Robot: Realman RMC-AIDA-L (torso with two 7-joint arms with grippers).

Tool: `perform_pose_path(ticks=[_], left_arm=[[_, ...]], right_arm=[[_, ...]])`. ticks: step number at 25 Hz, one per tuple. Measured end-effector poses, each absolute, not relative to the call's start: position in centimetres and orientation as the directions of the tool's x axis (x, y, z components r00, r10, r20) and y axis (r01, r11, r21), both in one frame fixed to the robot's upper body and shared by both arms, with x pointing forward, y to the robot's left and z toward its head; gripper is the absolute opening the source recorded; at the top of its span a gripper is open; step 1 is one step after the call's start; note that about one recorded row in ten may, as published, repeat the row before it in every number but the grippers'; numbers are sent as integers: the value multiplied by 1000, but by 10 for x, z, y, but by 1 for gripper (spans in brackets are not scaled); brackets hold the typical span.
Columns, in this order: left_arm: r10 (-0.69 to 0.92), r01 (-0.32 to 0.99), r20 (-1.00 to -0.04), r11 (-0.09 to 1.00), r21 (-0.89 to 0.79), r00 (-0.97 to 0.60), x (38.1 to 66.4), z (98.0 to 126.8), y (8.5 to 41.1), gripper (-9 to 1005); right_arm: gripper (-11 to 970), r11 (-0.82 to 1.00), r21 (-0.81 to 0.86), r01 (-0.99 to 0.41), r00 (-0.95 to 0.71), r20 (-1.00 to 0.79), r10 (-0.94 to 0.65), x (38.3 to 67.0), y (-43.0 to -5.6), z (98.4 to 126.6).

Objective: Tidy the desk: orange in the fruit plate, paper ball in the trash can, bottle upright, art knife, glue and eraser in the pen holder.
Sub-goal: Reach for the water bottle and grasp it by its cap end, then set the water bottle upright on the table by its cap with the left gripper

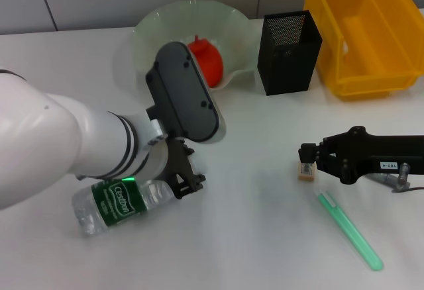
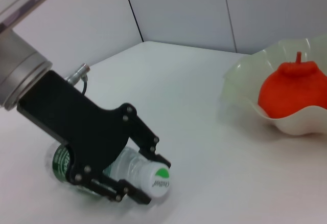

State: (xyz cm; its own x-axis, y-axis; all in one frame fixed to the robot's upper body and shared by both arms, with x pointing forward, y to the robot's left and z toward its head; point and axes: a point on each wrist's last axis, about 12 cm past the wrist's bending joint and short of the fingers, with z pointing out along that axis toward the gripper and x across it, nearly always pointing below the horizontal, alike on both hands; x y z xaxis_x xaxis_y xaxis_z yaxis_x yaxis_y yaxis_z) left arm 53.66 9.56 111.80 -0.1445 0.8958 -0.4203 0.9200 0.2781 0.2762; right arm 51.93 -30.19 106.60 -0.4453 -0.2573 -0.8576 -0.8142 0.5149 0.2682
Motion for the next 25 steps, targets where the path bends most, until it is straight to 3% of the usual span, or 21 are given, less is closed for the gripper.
perform_pose_path(ticks=[25], left_arm=[[864,910,-487,296,290,-126,522,1141,101,443]], right_arm=[[59,511,282,-812,-455,-854,-251,517,-301,1063]])
